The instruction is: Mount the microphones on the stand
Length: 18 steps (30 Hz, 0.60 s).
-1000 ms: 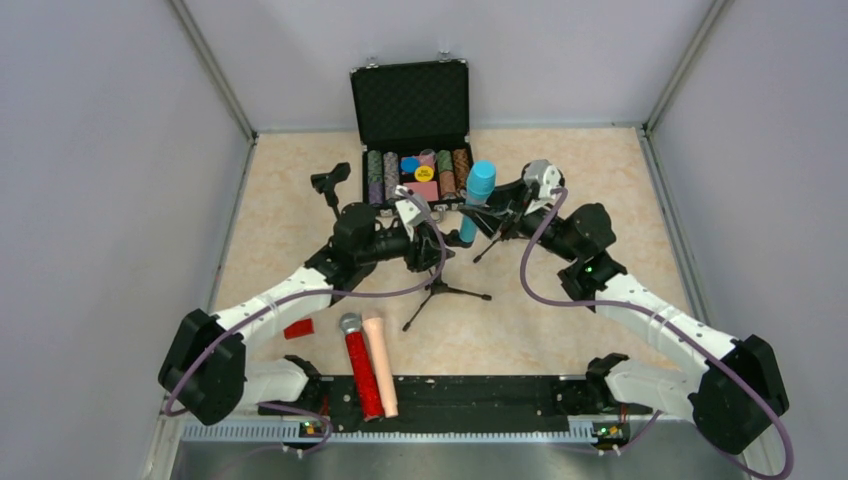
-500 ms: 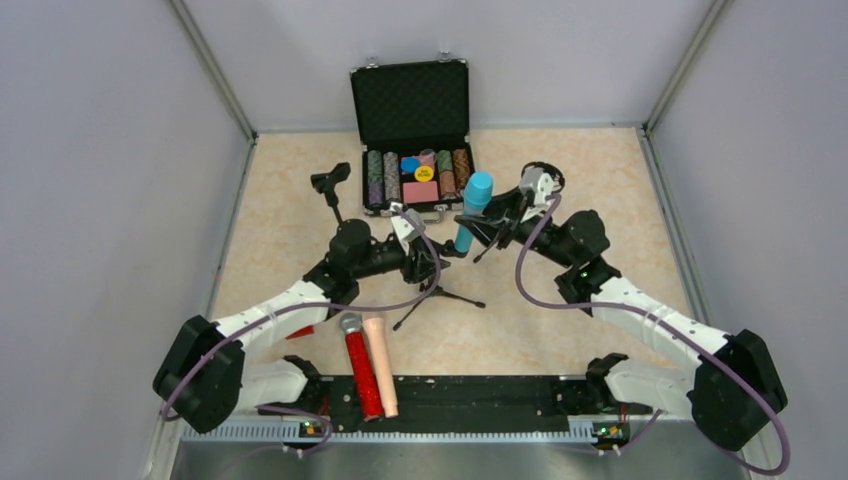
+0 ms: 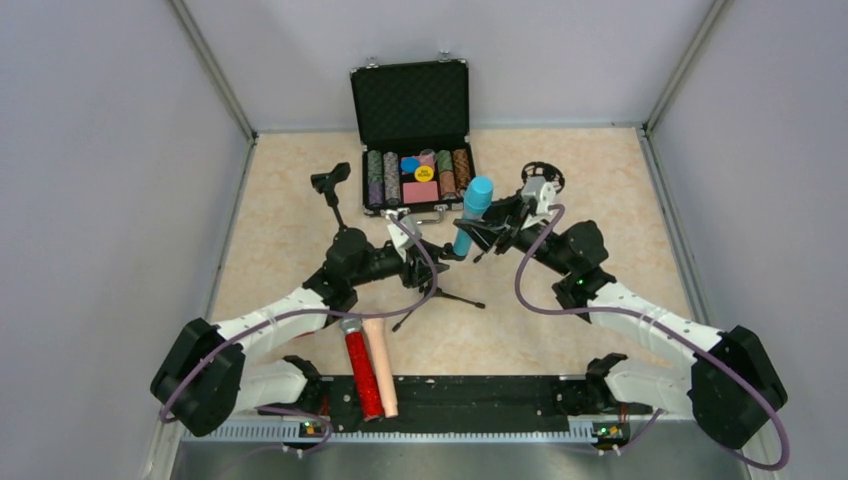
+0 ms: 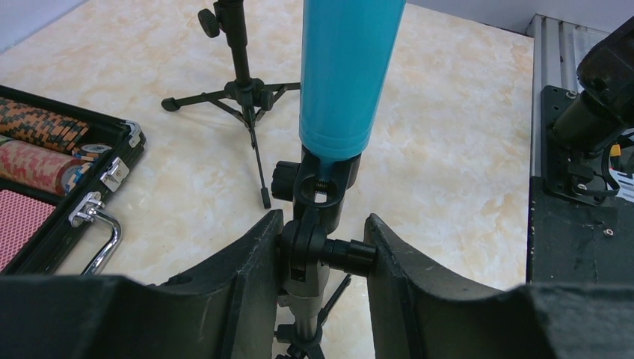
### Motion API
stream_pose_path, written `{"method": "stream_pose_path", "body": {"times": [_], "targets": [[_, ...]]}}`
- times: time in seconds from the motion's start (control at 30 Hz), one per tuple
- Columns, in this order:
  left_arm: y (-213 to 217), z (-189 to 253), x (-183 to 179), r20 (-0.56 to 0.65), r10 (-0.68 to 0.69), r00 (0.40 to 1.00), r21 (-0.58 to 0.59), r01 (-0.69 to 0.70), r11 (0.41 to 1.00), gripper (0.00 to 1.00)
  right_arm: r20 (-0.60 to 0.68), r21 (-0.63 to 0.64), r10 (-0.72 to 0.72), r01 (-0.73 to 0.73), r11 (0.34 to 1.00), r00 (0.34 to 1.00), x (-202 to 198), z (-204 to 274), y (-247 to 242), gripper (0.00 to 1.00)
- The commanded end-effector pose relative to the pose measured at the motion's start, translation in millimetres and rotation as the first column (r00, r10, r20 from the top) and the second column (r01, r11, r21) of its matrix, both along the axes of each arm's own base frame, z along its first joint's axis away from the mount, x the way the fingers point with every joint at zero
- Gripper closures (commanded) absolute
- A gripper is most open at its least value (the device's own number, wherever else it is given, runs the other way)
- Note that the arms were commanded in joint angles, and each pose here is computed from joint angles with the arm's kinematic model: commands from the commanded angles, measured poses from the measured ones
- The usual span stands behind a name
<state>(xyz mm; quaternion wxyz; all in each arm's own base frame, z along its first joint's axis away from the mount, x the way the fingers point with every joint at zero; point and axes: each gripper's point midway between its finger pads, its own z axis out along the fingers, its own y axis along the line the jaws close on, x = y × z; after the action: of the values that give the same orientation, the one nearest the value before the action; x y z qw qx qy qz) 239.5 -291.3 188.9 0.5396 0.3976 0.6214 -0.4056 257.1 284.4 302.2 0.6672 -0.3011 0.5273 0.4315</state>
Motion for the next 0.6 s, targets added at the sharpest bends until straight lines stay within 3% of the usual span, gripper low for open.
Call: {"method": "stream_pose_path", "body": {"times": [0.0,0.57], "targets": [[-1.1,26.1,-1.3,0.043,0.01,0.999,-0.085,-0.006,0.996,1.0,-0.18,-0.208,-0.021,-0.017,0.978,0.983,-2.0,-93.2,4.1,1.0],[3.0,13.1,-3.6,0.022,0.025,0.999,-0.07,-0.023,0.997,1.0,-0.256,-0.334,-0.084,-0.006,0.942,0.963,-10.3,-160.5,7.6,1.0]]}}
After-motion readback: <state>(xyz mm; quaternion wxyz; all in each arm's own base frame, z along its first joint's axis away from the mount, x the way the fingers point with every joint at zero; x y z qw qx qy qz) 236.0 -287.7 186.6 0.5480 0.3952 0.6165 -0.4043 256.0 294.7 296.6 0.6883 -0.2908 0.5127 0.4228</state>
